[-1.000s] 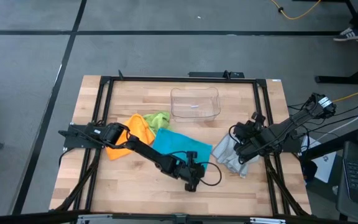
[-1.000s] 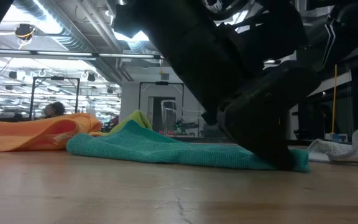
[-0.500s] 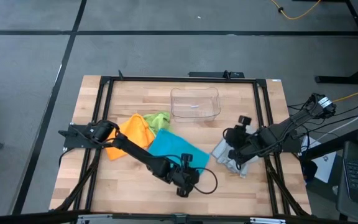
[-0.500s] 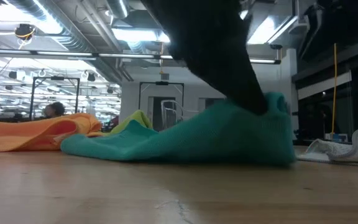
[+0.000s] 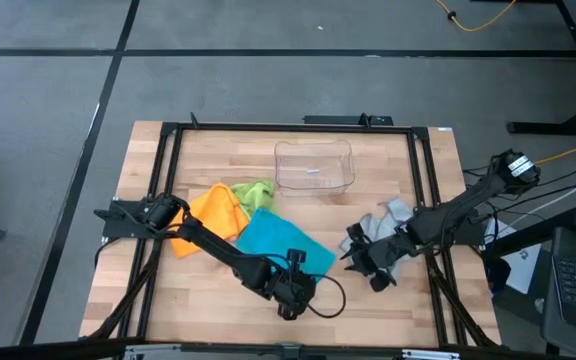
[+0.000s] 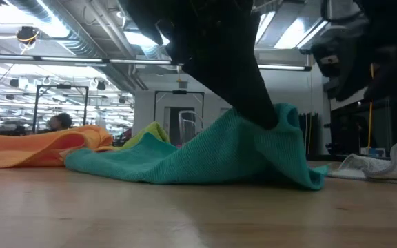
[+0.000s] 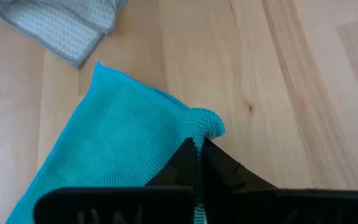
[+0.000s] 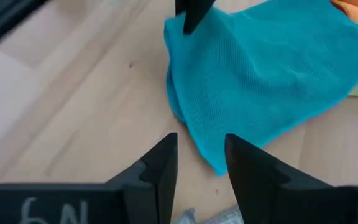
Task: Fold microfiber towels
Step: Fold the blue towel
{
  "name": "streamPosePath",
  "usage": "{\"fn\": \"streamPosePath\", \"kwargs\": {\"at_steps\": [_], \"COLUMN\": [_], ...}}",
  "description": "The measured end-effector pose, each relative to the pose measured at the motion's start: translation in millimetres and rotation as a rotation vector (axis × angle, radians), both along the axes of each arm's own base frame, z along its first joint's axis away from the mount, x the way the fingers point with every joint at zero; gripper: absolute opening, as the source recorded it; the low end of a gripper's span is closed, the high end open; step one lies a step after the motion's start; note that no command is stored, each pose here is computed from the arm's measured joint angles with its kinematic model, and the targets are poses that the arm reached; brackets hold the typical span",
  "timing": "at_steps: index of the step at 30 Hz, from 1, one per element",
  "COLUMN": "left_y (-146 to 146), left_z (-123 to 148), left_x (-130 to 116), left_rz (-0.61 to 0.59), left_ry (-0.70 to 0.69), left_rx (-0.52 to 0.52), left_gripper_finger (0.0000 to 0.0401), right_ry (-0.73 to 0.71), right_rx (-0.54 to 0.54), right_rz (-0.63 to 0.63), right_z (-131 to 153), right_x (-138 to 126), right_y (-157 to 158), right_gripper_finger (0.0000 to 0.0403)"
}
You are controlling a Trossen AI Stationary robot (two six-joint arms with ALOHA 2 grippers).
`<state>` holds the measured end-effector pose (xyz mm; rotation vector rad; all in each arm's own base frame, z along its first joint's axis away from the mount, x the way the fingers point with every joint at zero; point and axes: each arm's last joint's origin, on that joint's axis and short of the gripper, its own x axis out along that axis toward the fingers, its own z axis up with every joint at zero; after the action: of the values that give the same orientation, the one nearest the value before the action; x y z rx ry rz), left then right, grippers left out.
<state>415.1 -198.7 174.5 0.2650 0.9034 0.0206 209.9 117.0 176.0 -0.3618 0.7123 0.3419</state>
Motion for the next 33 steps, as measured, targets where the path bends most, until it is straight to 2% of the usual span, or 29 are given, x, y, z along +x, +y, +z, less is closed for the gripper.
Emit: {"fn": "streamPosePath", "kwargs": {"at_steps": [4, 8, 15, 20, 26, 33], "left_y": [0.8, 3.0, 2.1, -0.2, -1.1, -1.1], "left_z": [0.1, 0.3, 0.3, 0.4, 0.5, 0.5], "left_x": [0.5, 1.9, 1.5, 0.4, 0.0, 0.0], "left_rz": [0.003, 0.008, 0.008, 0.003, 0.001, 0.001], "left_ry": [-0.002, -0.005, -0.006, -0.006, -0.007, -0.006], "left_rx": [0.0, -0.002, -0.003, -0.003, -0.003, -0.003], "left_gripper_finger": [0.0, 0.0, 0.0, 0.0, 0.0, 0.0], "right_ry": [-0.004, -0.015, 0.082, 0.075, 0.118, 0.135], "right_rx": [0.004, 0.004, -0.083, -0.129, -0.173, -0.18], "right_rz": [-0.002, 0.038, 0.063, 0.068, 0.051, 0.05], "right_z": [-16.0, -25.5, -54.7, -59.5, -72.6, -75.6], "right_x": [-0.6, 13.0, 40.3, 59.4, 64.0, 63.5], "right_y": [-0.5, 6.4, 14.3, 23.5, 25.1, 24.6], "right_gripper_finger": [0.0136, 0.0136, 0.0136, 0.0136, 0.0136, 0.0129]}}
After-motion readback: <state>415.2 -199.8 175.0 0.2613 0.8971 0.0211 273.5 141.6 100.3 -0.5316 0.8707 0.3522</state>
